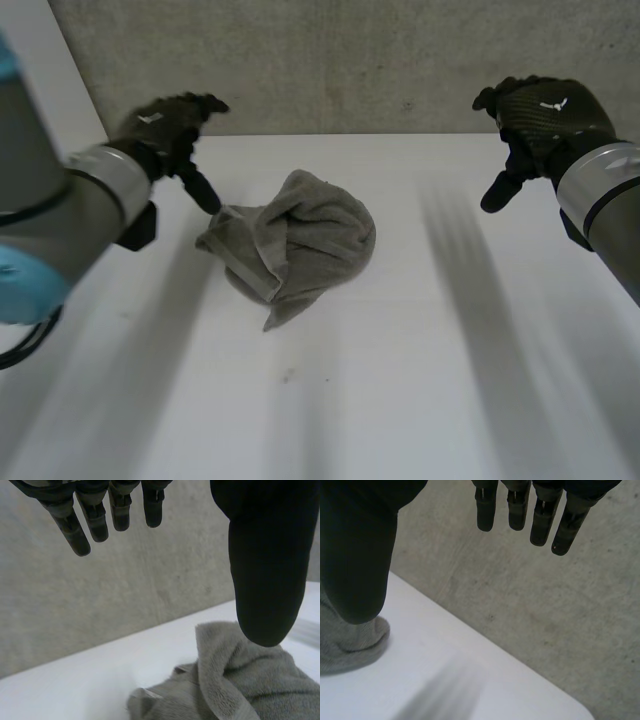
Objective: Fold the towel.
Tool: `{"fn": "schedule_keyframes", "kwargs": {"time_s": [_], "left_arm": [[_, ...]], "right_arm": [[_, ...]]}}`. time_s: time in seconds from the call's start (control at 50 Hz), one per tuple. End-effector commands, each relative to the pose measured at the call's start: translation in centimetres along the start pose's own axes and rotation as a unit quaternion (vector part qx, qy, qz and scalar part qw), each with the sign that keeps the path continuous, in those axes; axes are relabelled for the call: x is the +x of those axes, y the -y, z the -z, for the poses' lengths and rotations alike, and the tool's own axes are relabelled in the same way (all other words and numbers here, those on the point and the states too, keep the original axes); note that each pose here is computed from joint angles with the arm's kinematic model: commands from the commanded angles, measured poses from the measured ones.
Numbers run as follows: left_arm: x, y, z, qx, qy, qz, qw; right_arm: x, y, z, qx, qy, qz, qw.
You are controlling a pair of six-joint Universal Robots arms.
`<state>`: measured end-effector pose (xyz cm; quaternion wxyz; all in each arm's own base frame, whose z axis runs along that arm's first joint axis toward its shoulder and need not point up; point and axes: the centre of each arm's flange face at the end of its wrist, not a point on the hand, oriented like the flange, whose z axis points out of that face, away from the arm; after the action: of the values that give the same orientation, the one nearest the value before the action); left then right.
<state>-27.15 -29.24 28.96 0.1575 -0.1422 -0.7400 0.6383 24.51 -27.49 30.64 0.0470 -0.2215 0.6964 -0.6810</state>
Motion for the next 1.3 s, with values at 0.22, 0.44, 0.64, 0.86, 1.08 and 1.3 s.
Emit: {"fn": "schedule_keyframes", "kwargs": {"time_s": [0.22, 0.44, 0.64, 0.86, 1.08, 1.3], "left_arm": [[0.4, -13.4, -12.4, -0.044, -0.015, 0.049, 0.998], [3.4, -9.2, -9.6, -0.015, -0.043, 0.044, 0.998], [3.8, 0.9, -0.7, 0.066, -0.066, 0.039, 0.995], [5.4, 1.8, 8.7, 0.009, -0.134, 0.022, 0.991], [5.5, 0.5, 17.9, 0.006, -0.179, -0.048, 0.983], [5.3, -2.4, 20.4, -0.056, -0.182, -0.055, 0.980]], "right_arm": [[-1.1, -4.2, -1.6, -0.060, 0.016, 0.005, 0.998], [-1.0, -5.3, -2.5, -0.073, 0.016, 0.029, 0.997], [-1.4, -5.7, -3.5, -0.062, 0.033, 0.033, 0.997], [-2.2, -5.4, -3.7, -0.040, 0.100, 0.022, 0.994], [-6.4, -6.6, -6.5, 0.033, 0.311, 0.012, 0.950], [-14.7, -9.2, -5.0, 0.043, 0.420, 0.053, 0.905]]}}
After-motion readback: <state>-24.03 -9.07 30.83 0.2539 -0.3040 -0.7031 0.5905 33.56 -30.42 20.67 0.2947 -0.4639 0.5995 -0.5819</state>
